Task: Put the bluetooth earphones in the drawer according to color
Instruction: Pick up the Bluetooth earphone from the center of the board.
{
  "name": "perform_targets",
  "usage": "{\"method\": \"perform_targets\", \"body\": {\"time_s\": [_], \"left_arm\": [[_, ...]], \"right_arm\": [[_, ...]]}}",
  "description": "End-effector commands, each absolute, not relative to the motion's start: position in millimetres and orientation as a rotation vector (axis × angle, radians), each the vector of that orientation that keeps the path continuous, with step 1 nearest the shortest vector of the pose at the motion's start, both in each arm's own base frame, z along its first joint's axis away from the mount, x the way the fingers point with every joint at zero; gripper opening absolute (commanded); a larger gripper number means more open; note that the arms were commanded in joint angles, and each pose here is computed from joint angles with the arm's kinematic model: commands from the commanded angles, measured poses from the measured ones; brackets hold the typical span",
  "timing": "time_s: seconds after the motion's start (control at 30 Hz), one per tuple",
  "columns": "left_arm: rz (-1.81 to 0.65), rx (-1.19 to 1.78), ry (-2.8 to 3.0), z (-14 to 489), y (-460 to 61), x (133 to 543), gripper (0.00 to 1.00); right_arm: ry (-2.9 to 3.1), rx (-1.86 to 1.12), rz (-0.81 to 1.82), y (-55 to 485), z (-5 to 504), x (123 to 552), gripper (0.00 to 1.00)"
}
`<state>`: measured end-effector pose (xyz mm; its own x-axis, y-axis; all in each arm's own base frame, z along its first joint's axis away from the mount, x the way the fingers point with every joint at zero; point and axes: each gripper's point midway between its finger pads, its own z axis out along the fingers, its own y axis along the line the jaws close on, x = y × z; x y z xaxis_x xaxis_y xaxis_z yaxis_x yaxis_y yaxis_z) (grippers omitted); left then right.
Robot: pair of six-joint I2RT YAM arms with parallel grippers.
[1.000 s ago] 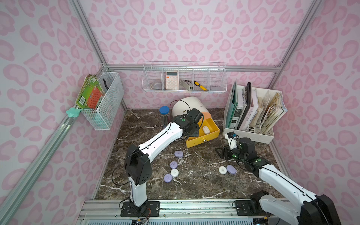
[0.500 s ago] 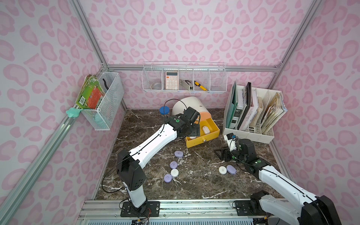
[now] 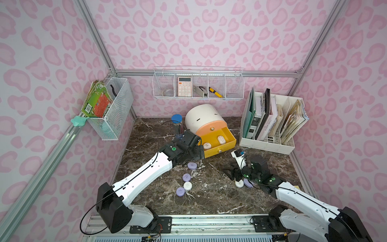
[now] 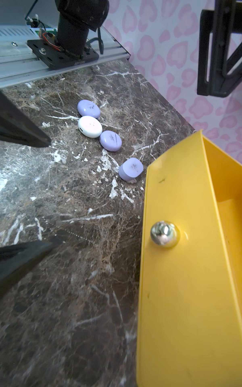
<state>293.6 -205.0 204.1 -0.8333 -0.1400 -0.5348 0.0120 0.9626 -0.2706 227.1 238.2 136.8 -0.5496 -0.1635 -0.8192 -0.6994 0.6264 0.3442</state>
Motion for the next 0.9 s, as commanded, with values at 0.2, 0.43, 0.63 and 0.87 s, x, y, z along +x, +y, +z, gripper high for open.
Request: {"method": "perform_targets", "body": {"time_s": [0.2,0.43,0.63,0.87], "left_arm": [[-0.240,-0.291,2.561,178,-157,259,0.92],[-0.162,-0.379,2.588,156,-130,236,0.93],[-0.091,-0.414,2.607,143,-114,226,0.96],[-0.069,-0.450,2.605,132,-100,218,0.99]], "right_arm": [[2.005,-0.781,0.865,271,134,210,0.75],[2.025,-0.885,0.833,303,119,192,0.81],[2.018,-0.997,0.800,338,105,175,0.98],[2.040,-1.146,0.731,384,78,159,0.98]]}}
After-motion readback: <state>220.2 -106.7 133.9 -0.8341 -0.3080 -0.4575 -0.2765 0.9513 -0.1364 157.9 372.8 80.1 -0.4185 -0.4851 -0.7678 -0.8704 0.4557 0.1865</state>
